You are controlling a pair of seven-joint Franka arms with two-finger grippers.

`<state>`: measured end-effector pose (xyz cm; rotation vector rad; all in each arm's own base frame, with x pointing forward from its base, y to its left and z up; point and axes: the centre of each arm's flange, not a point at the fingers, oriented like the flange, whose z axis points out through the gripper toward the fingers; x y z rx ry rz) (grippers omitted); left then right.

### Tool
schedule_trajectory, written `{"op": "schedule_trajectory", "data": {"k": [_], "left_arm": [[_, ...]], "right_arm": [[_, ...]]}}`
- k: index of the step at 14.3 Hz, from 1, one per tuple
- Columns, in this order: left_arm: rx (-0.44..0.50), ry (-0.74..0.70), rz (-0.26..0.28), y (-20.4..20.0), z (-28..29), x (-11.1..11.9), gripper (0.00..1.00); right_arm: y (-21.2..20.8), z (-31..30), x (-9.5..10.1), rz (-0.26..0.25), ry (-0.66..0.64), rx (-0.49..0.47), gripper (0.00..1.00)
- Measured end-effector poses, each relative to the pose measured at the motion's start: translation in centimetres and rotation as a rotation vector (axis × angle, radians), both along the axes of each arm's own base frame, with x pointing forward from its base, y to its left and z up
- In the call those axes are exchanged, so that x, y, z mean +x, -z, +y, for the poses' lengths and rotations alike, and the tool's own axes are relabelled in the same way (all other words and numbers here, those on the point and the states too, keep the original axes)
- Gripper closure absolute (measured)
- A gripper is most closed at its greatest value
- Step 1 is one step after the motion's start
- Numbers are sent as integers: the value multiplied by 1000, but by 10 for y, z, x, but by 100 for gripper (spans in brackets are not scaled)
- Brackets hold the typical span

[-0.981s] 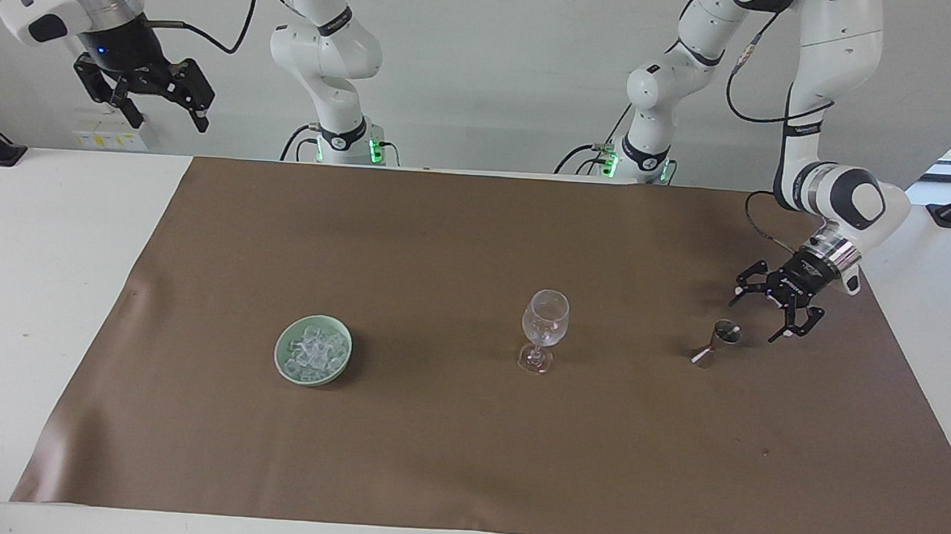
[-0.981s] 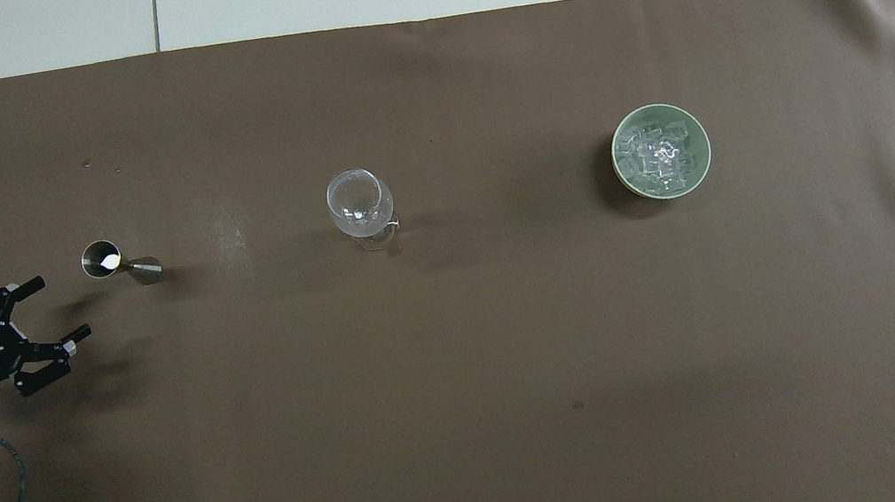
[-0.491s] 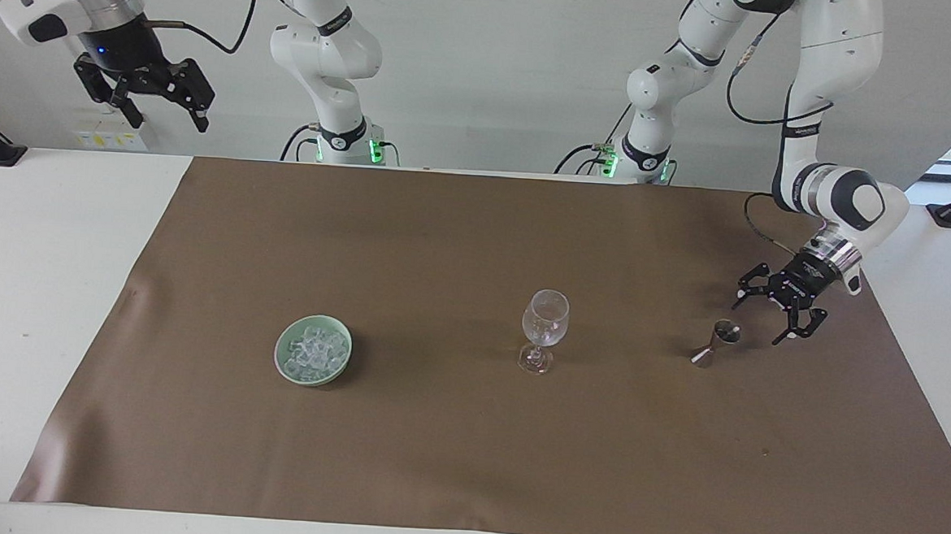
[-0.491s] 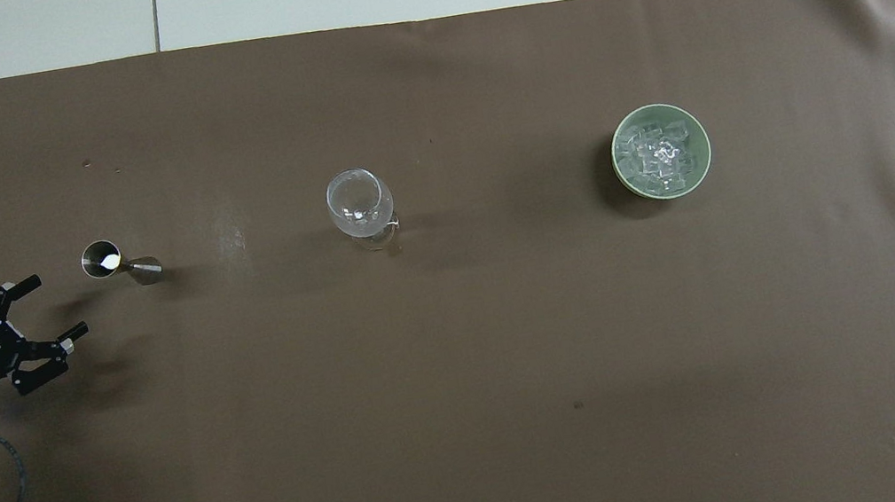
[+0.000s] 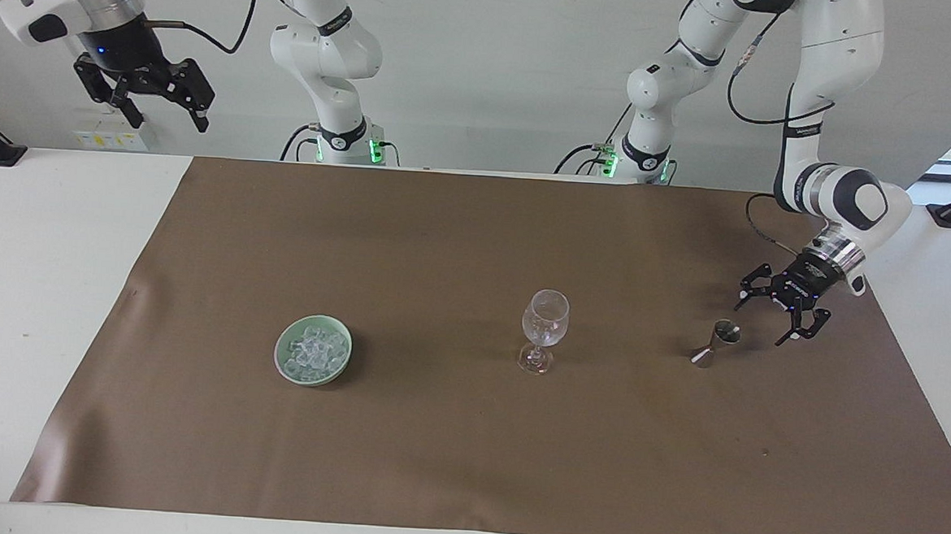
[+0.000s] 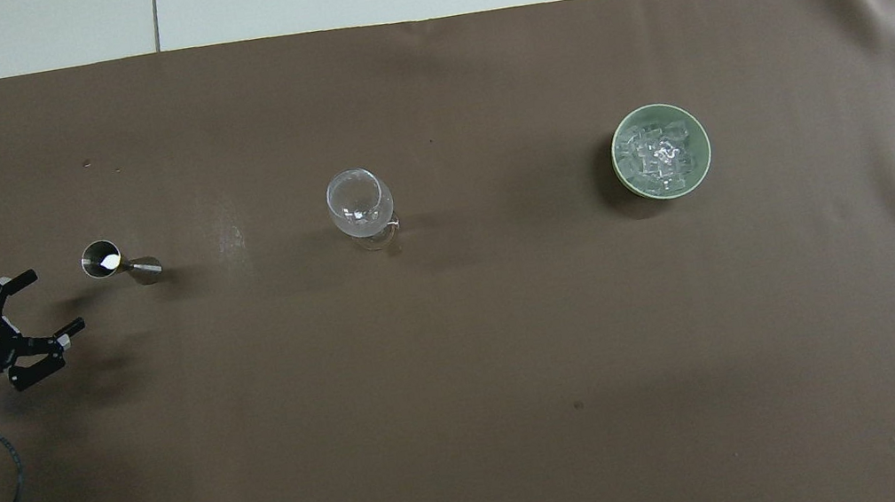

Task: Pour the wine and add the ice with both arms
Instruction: 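Move the open left gripper toward the small silver cup, then close the left gripper around the silver cup and lift it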

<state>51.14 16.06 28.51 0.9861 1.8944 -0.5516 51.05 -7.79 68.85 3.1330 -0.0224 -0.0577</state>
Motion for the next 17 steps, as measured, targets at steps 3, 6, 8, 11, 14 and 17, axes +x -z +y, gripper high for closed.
{"op": "schedule_trajectory", "data": {"k": [3,6,8,11,14,17], "left_arm": [[7,0,-18,-8,2,6,0],[10,1,-24,-10,3,8,0],[12,0,-25,-10,3,8,0],[47,-9,-36,-14,4,13,0],[72,-6,-44,-18,-4,20,0],[75,-8,-47,-19,-3,20,0]], "right_arm": [[0,0,0,0,0,0,0],[0,0,0,0,0,0,0],[0,0,0,0,0,0,0],[0,0,0,0,0,0,0],[0,0,0,0,0,0,0],[0,0,0,0,0,0,0]]}}
